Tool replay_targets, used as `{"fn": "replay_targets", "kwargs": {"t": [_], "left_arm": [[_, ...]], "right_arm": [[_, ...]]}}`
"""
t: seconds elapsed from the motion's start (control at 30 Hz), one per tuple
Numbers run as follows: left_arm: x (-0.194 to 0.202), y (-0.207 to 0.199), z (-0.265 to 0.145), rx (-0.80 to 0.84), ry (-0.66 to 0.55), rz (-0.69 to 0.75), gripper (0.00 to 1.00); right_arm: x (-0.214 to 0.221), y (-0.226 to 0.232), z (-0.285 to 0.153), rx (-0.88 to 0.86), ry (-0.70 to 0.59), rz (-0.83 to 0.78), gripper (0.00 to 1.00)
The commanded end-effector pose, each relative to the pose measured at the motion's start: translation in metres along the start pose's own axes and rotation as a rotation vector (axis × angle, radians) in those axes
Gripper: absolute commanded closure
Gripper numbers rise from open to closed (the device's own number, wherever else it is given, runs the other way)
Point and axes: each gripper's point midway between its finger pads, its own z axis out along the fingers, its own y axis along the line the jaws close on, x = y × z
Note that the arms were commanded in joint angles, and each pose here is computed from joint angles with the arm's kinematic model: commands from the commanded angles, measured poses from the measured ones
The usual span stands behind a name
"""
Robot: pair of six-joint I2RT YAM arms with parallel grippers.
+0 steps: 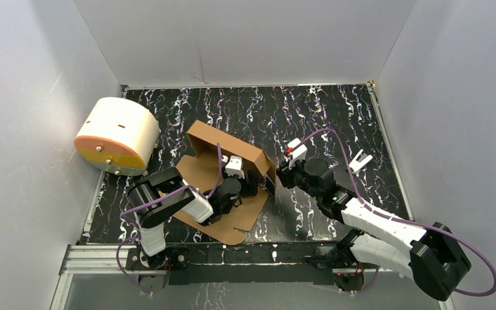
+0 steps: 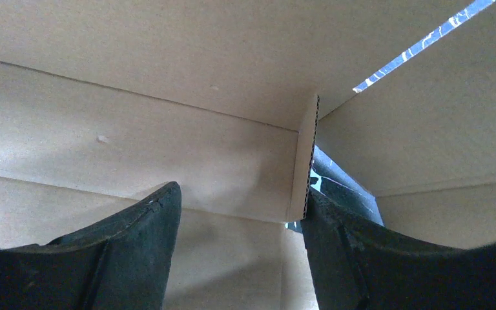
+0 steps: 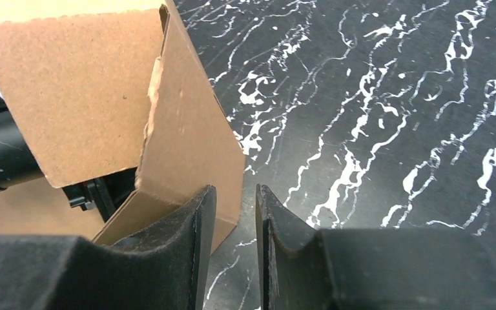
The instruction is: Fold the paper box
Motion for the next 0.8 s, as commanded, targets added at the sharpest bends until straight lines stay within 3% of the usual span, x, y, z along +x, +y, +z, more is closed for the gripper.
{"fn": "replay_targets", "kwargs": {"t": [0.0, 0.5, 0.77], "left_arm": [[0.005, -0.001, 0.001, 0.016, 0.012, -0.008, 0.36], [-0.011, -0.014, -0.004, 0.081, -0.007, -0.017, 0.35], [-0.033, -0.018, -0.012, 0.127, -0.023, -0.069, 0.35]], "right_arm": [[-0.032, 0.018, 0.007, -0.106, -0.158, 0.036, 0.62], [-0.052, 0.014, 0.021, -0.203, -0.241, 0.129, 0.61], [-0.035, 0.021, 0.024, -0.254, -0.19, 0.112, 0.57]]}}
